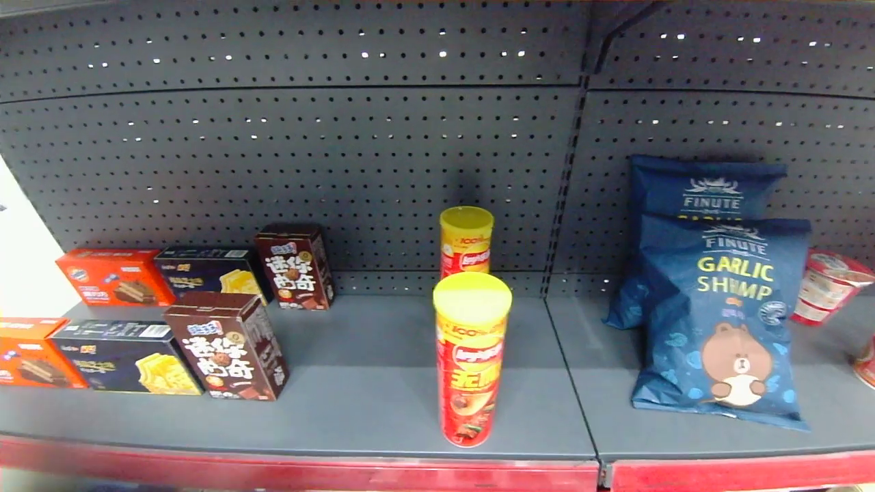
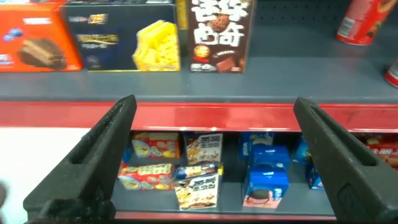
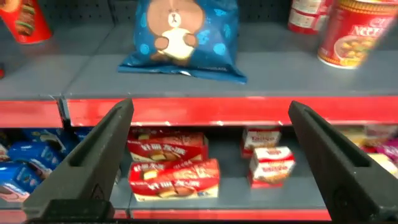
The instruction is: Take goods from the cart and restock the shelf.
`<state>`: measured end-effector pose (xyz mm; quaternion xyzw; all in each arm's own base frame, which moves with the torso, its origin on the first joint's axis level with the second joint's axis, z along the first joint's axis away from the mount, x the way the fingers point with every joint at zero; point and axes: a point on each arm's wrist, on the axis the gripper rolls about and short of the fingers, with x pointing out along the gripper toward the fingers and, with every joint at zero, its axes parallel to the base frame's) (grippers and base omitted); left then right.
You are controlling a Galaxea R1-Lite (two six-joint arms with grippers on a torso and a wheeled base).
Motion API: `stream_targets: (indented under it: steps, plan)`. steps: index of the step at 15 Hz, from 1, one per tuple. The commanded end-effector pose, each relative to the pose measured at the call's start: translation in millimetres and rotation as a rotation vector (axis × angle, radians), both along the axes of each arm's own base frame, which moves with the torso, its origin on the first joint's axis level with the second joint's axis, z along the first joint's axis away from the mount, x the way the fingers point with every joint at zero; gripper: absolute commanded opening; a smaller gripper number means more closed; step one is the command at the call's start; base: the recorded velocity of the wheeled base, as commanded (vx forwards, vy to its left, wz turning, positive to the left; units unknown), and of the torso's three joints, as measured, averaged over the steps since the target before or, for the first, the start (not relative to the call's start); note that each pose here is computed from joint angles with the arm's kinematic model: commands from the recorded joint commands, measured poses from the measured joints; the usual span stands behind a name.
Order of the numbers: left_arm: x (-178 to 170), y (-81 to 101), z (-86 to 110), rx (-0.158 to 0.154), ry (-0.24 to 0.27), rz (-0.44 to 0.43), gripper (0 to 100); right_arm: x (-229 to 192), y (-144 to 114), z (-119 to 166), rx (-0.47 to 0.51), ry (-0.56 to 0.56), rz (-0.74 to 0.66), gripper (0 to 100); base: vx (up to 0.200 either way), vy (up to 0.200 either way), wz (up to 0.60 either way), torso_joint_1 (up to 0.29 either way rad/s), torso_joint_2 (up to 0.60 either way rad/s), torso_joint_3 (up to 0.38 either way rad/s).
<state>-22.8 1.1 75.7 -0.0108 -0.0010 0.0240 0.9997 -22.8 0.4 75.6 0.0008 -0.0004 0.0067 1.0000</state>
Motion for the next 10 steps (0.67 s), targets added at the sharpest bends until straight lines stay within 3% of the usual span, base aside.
stream_targets:
  steps: [1, 5, 7, 10]
  plan:
    - [0.0, 0.0, 0.0, -0.002, 0.0, 0.001, 100, 0.0, 0.0, 0.0, 0.0, -0.001, 0.0, 100, 0.0, 0.0, 0.0, 0.0, 0.0, 0.0]
    - [0.0, 0.0, 0.0, 0.005, 0.0, -0.002, 100, 0.0, 0.0, 0.0, -0.002, -0.001, 0.0, 100, 0.0, 0.0, 0.0, 0.0, 0.0, 0.0]
    - [0.0, 0.0, 0.0, 0.002, 0.0, -0.001, 100, 0.0, 0.0, 0.0, -0.003, -0.001, 0.0, 100, 0.0, 0.0, -0.6, 0.01, 0.0, 0.002]
    - [0.0, 0.0, 0.0, 0.003, 0.0, -0.002, 100, 0.0, 0.0, 0.0, -0.003, -0.001, 0.0, 100, 0.0, 0.0, 0.0, 0.0, 0.0, 0.0]
